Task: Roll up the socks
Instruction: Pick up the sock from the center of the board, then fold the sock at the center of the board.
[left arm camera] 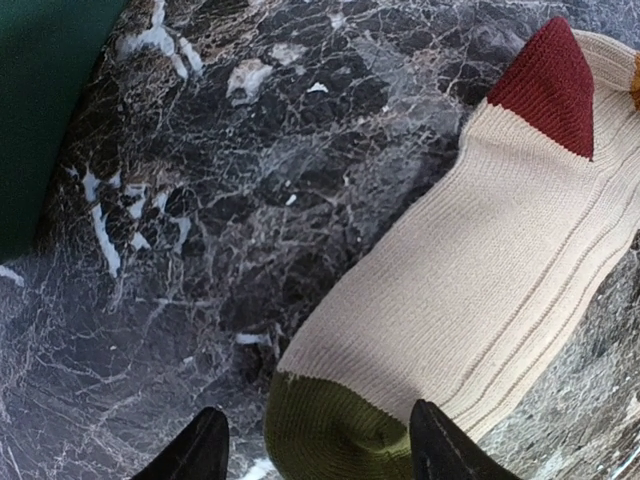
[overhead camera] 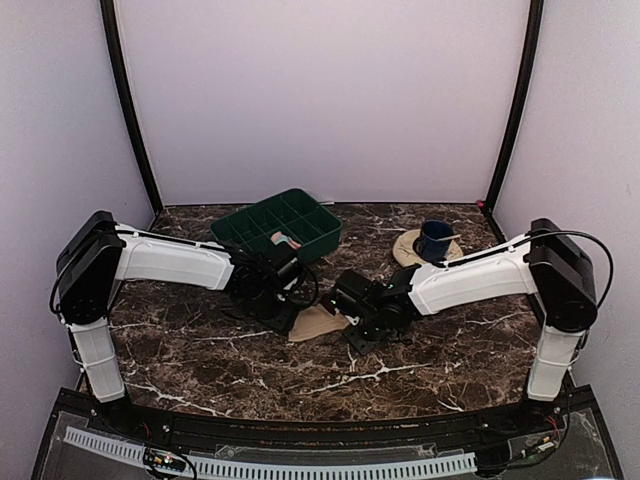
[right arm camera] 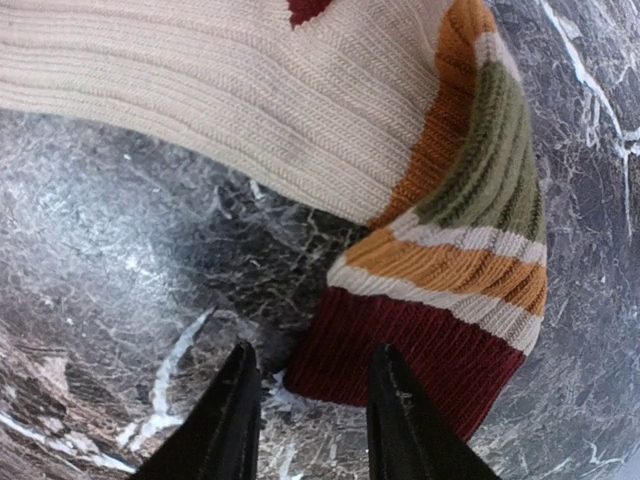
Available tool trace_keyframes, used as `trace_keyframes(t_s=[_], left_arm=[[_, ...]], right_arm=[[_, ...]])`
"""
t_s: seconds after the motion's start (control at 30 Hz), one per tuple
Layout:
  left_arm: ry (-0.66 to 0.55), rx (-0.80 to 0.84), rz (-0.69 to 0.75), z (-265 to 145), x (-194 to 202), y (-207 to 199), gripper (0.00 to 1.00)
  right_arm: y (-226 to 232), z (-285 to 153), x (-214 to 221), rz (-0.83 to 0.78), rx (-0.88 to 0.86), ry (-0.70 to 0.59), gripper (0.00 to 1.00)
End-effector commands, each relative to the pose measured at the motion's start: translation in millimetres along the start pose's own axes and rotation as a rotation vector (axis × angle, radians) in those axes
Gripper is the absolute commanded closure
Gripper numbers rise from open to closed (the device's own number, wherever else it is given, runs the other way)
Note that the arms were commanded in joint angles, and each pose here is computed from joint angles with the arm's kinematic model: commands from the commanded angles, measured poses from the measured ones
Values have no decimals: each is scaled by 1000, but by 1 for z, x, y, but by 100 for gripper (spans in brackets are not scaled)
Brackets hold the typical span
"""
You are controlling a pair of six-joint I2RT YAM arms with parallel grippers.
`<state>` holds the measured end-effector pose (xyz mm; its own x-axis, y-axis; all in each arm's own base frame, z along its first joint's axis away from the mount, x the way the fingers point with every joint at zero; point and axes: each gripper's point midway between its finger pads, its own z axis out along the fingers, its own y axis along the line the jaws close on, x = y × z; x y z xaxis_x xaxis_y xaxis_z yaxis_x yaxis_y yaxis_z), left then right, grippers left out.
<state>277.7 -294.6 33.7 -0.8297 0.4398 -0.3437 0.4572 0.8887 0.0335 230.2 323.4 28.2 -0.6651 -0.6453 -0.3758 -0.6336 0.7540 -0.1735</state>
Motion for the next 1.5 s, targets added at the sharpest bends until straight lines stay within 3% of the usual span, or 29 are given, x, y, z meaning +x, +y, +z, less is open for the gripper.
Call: trace_keyframes(t_s=[0.0,0.13,0.4,0.57,1.03,1.27,1.47], left_arm=[[-13,-13,0,-8,1,5,35],[-11,-13,-2,-7,2,5,35],[-25,-31,-6,-10,1,9,35],[-77,-45,-15,-25,-10,14,35],[-210,18,-48,-53,-24,9,35],[-205,17,-30,-48,-11,-3,35],[-227,-47,-70,-52,-9,12,35]], right_arm=[[-4,9,1,17,17,24,69],[-8,14,8,33,28,47,75],[-12,17,15,69,8,87,99],[-3,-4,-4,100,-74,46,100],[36,-106,-66,312,-560,-165,100],[28,-127,-60,476,-698,-227,100],[30,-133,-78,505,-768,-254,100]])
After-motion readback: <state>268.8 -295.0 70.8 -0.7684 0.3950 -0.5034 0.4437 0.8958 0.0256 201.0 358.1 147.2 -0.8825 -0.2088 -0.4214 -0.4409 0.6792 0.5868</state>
